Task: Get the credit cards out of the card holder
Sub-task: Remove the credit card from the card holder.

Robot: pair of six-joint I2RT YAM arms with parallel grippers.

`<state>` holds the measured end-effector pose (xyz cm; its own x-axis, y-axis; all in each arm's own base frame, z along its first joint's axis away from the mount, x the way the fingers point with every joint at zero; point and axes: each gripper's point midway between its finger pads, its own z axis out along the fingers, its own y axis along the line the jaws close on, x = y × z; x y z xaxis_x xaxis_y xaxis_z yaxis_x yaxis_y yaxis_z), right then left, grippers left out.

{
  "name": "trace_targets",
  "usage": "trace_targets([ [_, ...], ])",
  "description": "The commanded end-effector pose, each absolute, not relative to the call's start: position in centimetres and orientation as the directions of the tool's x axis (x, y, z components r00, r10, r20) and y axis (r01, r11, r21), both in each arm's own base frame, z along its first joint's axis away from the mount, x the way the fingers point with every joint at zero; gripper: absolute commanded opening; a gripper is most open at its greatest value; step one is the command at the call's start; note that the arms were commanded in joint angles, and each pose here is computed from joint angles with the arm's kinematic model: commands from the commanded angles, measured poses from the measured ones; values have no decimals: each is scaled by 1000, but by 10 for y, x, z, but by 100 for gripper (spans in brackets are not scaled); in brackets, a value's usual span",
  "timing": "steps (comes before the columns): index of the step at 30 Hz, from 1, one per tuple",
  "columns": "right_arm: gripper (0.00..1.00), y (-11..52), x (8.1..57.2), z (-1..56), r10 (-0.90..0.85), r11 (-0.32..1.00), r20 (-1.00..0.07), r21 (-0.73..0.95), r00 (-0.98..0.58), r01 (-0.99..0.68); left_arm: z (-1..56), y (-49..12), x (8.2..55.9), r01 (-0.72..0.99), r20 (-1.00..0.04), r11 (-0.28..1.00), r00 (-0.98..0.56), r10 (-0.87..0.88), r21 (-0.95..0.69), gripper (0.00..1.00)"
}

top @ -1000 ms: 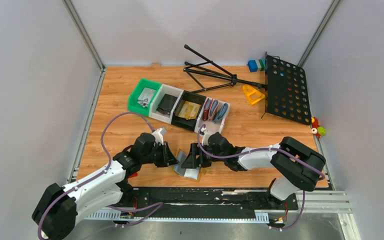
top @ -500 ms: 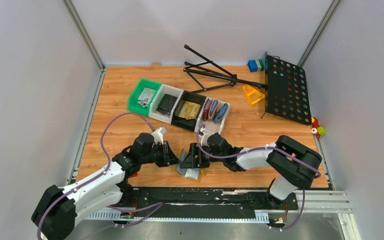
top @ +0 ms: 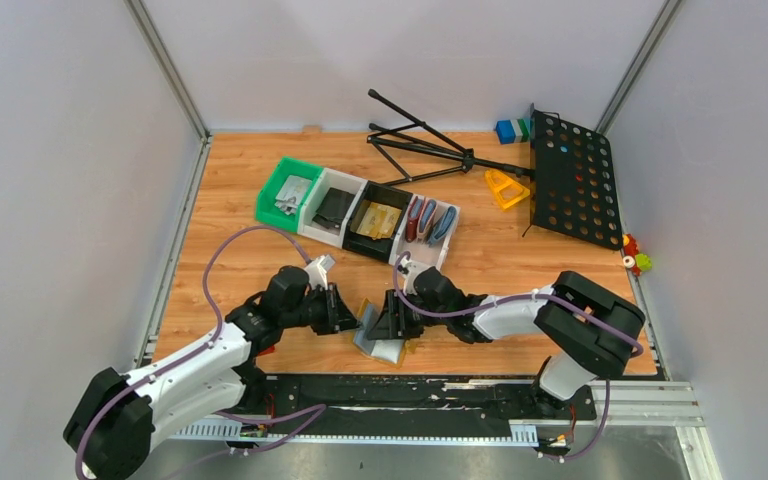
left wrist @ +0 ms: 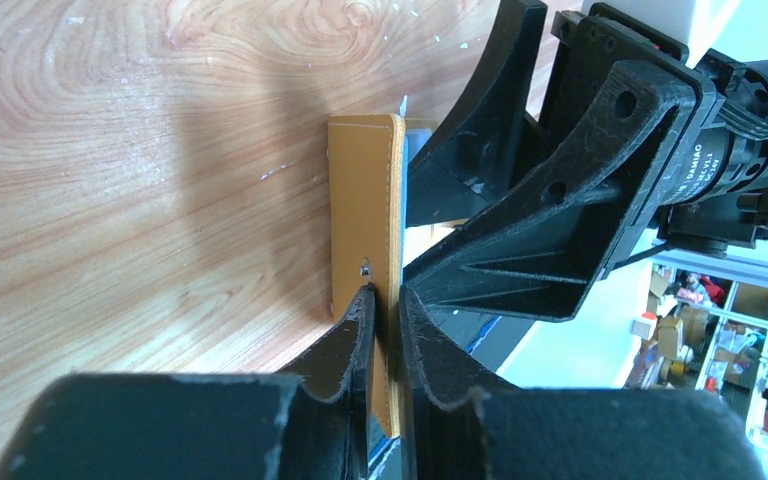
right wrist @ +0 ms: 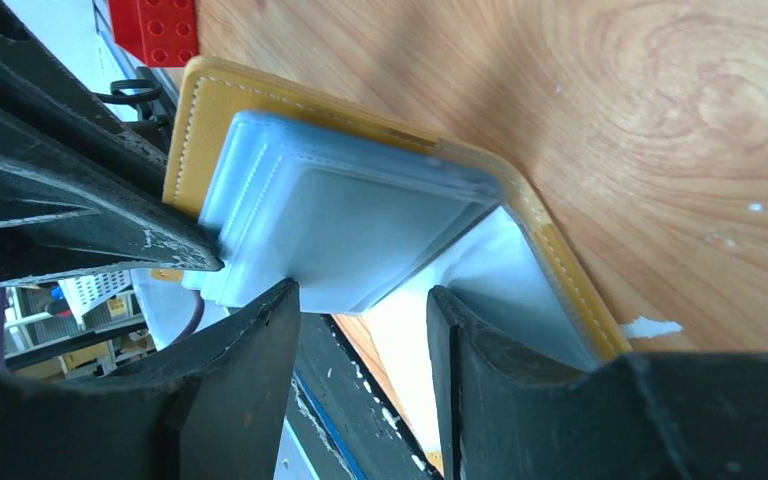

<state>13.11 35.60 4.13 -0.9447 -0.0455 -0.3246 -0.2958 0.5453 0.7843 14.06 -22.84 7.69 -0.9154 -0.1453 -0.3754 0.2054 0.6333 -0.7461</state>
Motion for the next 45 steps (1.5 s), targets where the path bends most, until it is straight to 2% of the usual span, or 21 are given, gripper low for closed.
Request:
trace_targets([
  [1,50,354,140,51,-42,572,-386,747,-922,-339,93,-232,146,242,-414,609,-897,-157,-755,17],
  [7,49,341,143,46,-53,631,-413,692,-909,-351,99,-231,148,253,-428,613,-891,-155,-748,16],
  [13,33,339,147,41,-59,660,-417,666,-907,-349,98,-229,148,261,-436,630,-889,-138,-732,9],
  [17,27,338,149,40,-68,671,-417,653,-907,-350,97,-226,149,261,-443,654,-887,-126,-710,7],
  [28,18,299,163,61,-56,768,-543,512,-838,-384,90,-221,152,249,-449,690,-885,-123,-680,7],
  [32,14,303,160,79,-36,722,-569,554,-821,-415,88,-221,152,246,-445,690,-887,-123,-681,8],
  [36,7,322,152,102,-48,609,-604,614,-796,-502,88,-221,151,247,-443,689,-888,-120,-681,9],
  [39,7,333,146,108,-73,558,-610,631,-789,-539,88,-221,152,247,-446,690,-887,-122,-680,9],
  [45,5,340,138,71,-155,590,-510,639,-846,-494,88,-223,151,249,-441,680,-889,-122,-690,14],
])
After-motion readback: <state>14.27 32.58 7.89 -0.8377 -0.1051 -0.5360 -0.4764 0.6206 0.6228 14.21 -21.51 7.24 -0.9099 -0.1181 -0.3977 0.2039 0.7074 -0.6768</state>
